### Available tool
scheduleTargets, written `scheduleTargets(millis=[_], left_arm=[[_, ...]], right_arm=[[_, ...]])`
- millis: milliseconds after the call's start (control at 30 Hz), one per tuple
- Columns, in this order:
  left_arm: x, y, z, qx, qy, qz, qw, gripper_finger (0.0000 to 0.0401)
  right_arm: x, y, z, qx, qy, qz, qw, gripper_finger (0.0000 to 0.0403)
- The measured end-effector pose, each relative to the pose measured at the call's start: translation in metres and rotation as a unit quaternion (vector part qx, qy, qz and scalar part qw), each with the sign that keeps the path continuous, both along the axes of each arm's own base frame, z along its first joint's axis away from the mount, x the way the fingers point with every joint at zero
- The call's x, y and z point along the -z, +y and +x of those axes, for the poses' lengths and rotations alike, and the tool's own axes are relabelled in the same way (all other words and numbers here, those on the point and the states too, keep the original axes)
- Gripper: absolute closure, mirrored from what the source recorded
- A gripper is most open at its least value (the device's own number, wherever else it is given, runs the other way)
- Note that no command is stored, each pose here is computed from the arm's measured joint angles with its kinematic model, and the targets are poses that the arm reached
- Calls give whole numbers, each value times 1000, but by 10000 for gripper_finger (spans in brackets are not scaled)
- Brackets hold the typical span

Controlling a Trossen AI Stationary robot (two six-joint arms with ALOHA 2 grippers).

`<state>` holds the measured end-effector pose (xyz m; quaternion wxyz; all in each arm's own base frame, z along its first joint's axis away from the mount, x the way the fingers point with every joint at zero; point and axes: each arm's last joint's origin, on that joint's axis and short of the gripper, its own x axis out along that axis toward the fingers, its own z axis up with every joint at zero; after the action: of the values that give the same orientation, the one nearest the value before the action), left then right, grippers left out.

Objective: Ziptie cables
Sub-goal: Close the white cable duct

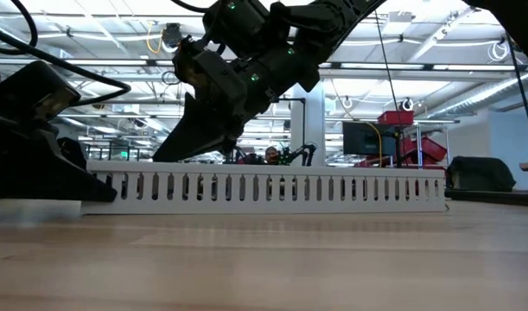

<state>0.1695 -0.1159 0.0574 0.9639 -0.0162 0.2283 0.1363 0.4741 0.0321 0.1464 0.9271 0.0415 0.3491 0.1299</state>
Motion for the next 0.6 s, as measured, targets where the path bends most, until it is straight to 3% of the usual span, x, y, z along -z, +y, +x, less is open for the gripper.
scheduleTargets(millis=[600], left_arm=[[-1,3,4,-5,-4,-5,1000,170]], right_arm=[[0,0,0,0,-3,-1,1000,403]])
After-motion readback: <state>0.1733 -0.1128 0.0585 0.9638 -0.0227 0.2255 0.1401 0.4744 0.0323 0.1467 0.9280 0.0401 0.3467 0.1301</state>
